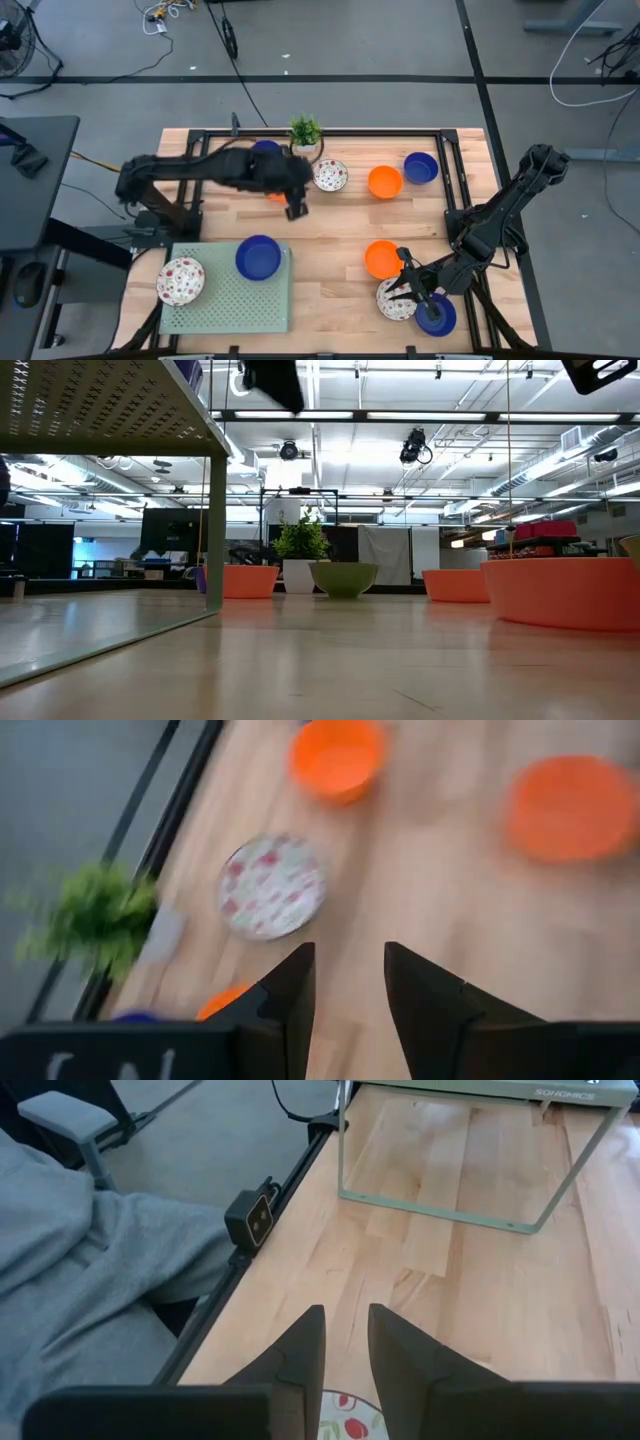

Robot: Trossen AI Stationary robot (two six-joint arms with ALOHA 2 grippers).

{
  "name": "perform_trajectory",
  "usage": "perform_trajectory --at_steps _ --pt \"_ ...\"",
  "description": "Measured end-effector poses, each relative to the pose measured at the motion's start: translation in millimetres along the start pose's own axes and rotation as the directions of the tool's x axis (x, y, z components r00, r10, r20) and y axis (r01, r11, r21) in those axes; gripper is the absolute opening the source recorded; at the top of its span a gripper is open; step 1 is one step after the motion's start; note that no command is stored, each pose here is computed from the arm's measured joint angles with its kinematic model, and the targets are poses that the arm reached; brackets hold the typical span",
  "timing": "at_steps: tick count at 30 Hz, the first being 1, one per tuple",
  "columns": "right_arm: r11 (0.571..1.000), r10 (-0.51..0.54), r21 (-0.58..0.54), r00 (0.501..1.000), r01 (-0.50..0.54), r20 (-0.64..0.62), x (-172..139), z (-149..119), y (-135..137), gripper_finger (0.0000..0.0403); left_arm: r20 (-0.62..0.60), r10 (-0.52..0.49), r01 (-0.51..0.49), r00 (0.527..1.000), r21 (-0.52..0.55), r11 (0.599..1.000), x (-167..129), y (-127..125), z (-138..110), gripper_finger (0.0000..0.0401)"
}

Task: Pick & Place Mini bowls
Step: Put the orange bowl on the shelf

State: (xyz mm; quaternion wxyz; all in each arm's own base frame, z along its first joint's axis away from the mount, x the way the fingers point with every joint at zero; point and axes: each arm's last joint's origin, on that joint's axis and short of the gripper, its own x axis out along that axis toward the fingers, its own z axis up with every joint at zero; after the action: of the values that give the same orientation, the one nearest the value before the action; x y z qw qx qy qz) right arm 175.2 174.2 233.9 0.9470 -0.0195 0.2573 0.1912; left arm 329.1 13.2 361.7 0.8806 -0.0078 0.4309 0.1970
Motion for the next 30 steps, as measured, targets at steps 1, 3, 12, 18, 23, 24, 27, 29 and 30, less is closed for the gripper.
perform_trajectory --at_steps 1,3,12,18,23,24,27,29,30 --pt "1.0 0.0 -0.001 1.0 0.0 0.0 0 0 0 0.0084 -0.03 0.023 -0.024 0.999 -0.048 0.999 11 8 -4 0.0126" --pt "1.0 0.0 -0.008 1.0 0.0 0.0 0 0 0 0.0084 -0.093 0.062 -0.076 0.994 -0.153 0.985 32 21 -14 0.0126" --pt "1.0 0.0 -0.026 1.0 0.0 0.001 0 0 0 0.0084 -0.194 0.068 -0.149 0.979 -0.438 0.887 99 43 -66 0.0126" --pt "1.0 0.0 -0.026 1.0 0.0 0.002 0 0 0 0.0084 -0.133 0.02 -0.081 0.991 -0.474 0.877 116 38 -77 0.0138" --pt "1.0 0.001 -0.026 1.0 -0.001 0.003 0 0 0 0.0084 -0.146 0.011 -0.079 0.989 -0.471 0.879 130 35 -80 0.017" --pt "1.0 0.001 -0.026 1.0 -0.001 0.003 0 0 0 0.0084 -0.163 0.001 -0.079 0.987 -0.467 0.881 134 33 -82 0.0174" --pt "1.0 0.001 -0.029 1.0 -0.001 0.005 0 0 0 0.0084 -0.199 0.001 -0.094 0.98 -0.457 0.884 146 31 -87 0.018" --pt "1.0 0.001 -0.028 1.0 -0.001 0.006 0 0 0 0.0084 -0.222 0.005 -0.107 0.975 -0.45 0.887 154 29 -90 0.018" --pt "1.0 0.001 -0.028 1.0 -0.001 0.004 0 0 0 0.0084 -0.239 0.009 -0.117 0.971 -0.444 0.888 158 29 -92 0.0181"
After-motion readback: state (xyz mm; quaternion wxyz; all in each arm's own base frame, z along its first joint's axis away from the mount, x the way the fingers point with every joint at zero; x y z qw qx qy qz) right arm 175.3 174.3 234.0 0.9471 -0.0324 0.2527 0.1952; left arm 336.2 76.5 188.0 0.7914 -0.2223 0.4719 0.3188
